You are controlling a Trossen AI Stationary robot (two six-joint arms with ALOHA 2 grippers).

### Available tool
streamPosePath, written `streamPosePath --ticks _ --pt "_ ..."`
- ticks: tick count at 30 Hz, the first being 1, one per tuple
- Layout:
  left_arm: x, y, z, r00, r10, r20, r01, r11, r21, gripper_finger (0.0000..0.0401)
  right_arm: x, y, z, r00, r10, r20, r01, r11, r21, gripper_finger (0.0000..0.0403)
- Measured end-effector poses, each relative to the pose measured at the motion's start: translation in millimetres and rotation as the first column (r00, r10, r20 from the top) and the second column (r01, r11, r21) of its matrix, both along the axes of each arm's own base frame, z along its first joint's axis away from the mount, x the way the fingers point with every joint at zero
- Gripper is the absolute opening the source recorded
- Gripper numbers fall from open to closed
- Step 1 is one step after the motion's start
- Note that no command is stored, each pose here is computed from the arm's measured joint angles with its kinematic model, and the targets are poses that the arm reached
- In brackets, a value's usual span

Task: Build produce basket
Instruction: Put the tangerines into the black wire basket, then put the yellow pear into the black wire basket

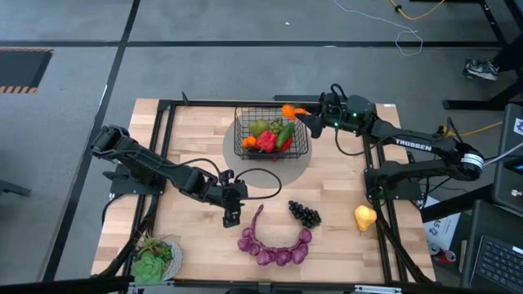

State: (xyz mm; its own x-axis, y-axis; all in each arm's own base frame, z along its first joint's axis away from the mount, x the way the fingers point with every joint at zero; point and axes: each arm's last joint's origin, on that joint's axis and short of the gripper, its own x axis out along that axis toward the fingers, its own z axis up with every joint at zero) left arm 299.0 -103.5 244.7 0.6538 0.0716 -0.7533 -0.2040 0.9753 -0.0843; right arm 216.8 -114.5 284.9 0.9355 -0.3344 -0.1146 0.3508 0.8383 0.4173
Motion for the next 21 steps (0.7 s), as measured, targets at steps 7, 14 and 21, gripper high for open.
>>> streamPosePath --ticks 7,14,21 --pt "0 0 0 1.0 0.0 -0.001 0.0 1.0 0.0 0.011 1 3 0 0.996 0.08 0.032 -0.082 0.993 0.081 0.0308" --pt "0 0 0 1.0 0.0 -0.001 0.0 1.0 0.0 0.011 -5 11 8 0.966 0.244 0.082 -0.253 0.959 0.131 0.0309" --pt "0 0 0 1.0 0.0 -0.002 0.0 1.0 0.0 0.011 -5 41 0 0.732 0.678 0.068 -0.67 0.698 0.254 0.0309"
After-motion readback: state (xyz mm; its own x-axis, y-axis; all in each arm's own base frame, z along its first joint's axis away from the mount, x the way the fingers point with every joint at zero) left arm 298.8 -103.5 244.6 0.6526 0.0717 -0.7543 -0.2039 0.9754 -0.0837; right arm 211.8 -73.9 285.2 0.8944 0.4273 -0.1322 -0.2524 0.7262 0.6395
